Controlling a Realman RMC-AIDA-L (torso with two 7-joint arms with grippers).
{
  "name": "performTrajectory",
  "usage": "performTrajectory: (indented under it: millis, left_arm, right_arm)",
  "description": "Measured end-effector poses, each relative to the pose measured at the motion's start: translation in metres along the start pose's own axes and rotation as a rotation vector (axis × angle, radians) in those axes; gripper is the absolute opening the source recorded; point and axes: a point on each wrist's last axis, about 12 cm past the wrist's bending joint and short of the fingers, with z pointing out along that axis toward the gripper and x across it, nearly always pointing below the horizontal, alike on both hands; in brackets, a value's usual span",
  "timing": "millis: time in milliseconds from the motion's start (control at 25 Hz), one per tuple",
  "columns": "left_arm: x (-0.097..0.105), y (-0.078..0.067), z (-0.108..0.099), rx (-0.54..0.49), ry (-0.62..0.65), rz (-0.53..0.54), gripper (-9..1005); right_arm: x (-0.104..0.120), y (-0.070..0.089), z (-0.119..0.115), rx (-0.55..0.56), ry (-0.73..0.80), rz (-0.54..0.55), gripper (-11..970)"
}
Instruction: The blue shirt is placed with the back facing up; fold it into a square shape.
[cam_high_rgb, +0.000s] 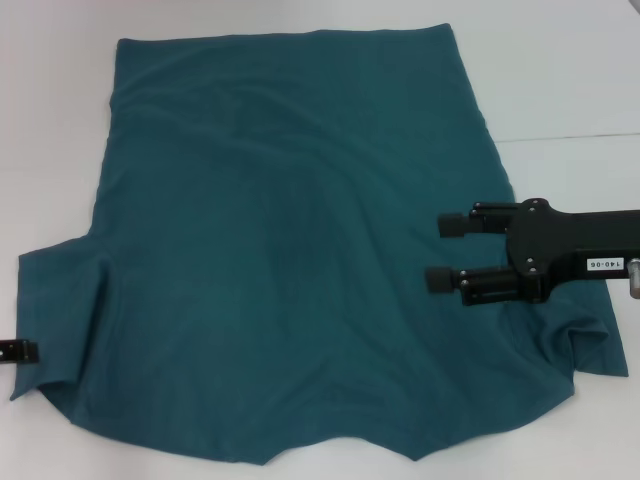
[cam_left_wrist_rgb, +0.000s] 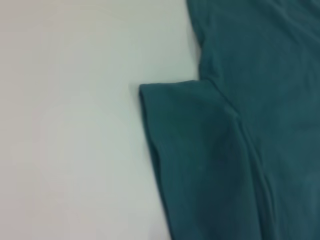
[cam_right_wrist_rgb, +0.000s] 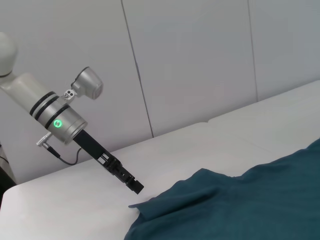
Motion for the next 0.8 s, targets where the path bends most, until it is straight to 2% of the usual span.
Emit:
performTrajectory:
  millis: [320, 800]
  left_arm:
    - [0.003, -0.003, 0.003, -0.007, 0.035, -0.007, 841]
    - [0.008, -0.008, 0.018, 0.019, 0.074, -0.021, 836]
  right_arm:
    - [0.0, 0.001, 0.0, -0.004, 0.0, -0.001, 866]
    - [-0.003, 0.001, 0.002, -0.01, -0.003, -0.013, 866]
